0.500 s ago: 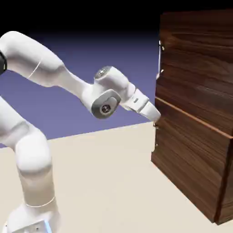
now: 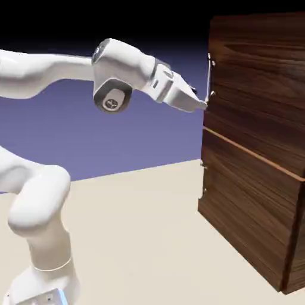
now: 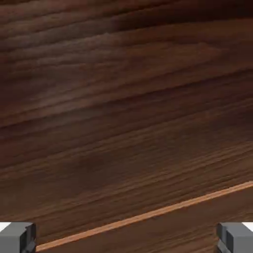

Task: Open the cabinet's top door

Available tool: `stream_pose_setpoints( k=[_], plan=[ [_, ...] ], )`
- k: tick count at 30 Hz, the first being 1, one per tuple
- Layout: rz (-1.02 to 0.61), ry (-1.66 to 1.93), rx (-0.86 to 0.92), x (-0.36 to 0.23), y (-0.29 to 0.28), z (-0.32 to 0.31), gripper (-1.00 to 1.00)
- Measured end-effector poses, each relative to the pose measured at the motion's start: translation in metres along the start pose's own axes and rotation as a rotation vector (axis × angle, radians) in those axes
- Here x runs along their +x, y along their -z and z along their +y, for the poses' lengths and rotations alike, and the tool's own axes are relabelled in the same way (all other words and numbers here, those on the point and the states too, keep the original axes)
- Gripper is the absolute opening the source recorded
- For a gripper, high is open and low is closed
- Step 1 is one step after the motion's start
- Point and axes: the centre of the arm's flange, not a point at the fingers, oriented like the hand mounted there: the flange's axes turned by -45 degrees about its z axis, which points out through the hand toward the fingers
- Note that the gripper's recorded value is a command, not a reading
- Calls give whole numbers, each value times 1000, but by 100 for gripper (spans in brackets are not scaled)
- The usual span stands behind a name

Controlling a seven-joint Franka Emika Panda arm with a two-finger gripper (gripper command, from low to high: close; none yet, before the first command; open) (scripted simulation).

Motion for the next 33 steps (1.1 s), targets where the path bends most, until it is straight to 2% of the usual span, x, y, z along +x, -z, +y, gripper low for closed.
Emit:
stream_pose_setpoints(
  k=[9, 17, 25, 33],
  plan=[
    [188, -36, 29, 19, 50, -49, 0],
    [313, 15, 72, 9, 51, -112, 0],
    [378, 120, 115, -20, -1, -169, 0],
    [374, 240, 147, -63, -101, -190, 0]
  ],
)
